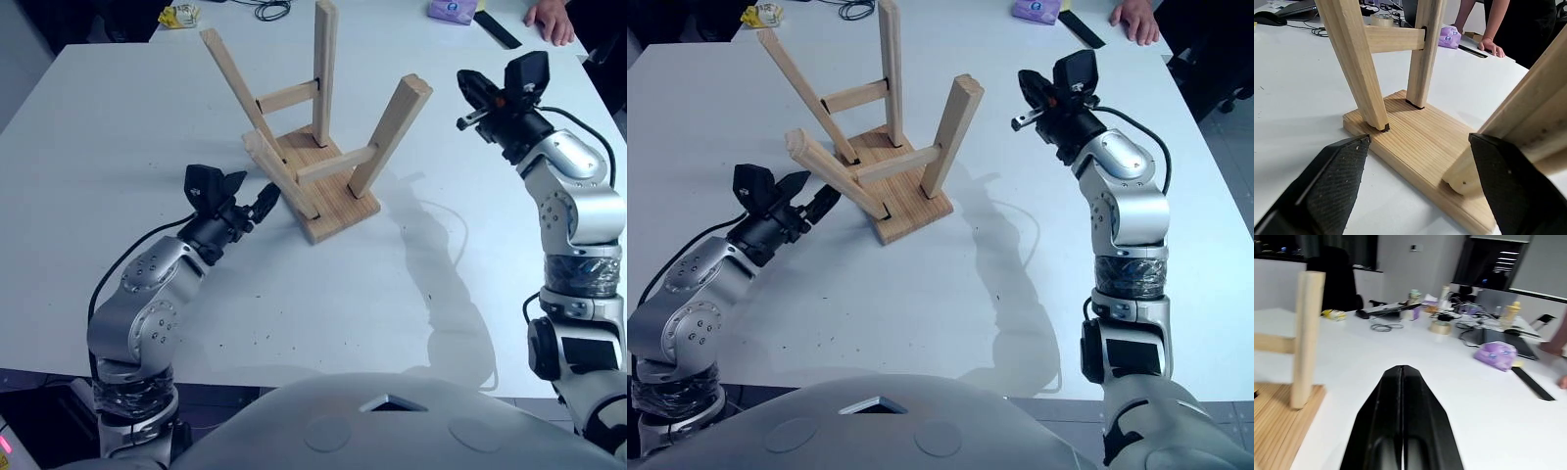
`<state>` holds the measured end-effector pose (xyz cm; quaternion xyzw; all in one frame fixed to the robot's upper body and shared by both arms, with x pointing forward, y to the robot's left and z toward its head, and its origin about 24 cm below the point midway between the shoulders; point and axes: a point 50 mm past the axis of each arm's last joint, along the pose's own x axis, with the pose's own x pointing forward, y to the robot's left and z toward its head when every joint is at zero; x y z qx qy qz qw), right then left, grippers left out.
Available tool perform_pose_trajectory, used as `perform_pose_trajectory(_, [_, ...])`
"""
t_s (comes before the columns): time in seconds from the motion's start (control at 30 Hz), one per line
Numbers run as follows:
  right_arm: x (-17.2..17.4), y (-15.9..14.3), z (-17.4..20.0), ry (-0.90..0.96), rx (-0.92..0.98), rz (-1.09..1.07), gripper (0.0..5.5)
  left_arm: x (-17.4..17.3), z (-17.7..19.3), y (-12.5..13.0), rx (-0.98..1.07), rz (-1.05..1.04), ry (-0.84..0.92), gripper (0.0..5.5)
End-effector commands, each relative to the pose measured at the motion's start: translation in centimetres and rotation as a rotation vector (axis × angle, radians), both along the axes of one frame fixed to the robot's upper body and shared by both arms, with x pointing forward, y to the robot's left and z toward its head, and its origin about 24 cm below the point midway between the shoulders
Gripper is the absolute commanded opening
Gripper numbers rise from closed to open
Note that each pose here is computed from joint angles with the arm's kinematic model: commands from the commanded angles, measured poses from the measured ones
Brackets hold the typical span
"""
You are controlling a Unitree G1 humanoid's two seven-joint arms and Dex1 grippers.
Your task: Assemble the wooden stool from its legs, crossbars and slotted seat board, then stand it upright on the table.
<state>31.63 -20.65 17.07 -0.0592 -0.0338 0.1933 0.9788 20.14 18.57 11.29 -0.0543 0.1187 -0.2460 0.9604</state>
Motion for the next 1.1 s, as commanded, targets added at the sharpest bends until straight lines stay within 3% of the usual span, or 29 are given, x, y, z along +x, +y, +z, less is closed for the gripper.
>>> perform_pose_trajectory(0.03, [0.4, -0.1, 3.5, -0.092, 0.040, 0.011, 0.00, -1.0, 0.2, 1.8, 0.090, -0.198, 0.020, 3.72])
perform_pose_trajectory(0.27, [0.1, 1.4, 4.3, -0.119, 0.036, 0.078, 0.00, 0.6, -0.7, 4.4, 0.176, -0.293, 0.056, 3.72])
perform_pose_trajectory(0.43, [-0.5, 2.4, 5.3, -0.147, 0.062, 0.134, 0.00, 0.4, -0.4, 2.1, 0.126, -0.374, 0.014, 3.72])
perform_pose_trajectory(0.6, [-1.1, 3.8, 8.0, -0.205, 0.155, 0.233, 0.00, -2.4, 0.0, 0.1, 0.159, -0.578, 0.033, 3.72])
perform_pose_trajectory(0.87, [-0.8, 4.9, 8.9, -0.222, 0.201, 0.261, 0.00, 1.3, 0.0, 0.6, 0.213, -0.394, -0.015, 3.72])
perform_pose_trajectory(1.1, [-0.8, 5.5, 8.5, -0.206, 0.185, 0.294, 0.00, 0.2, -0.6, -0.2, 0.170, -0.445, 0.005, 4.61])
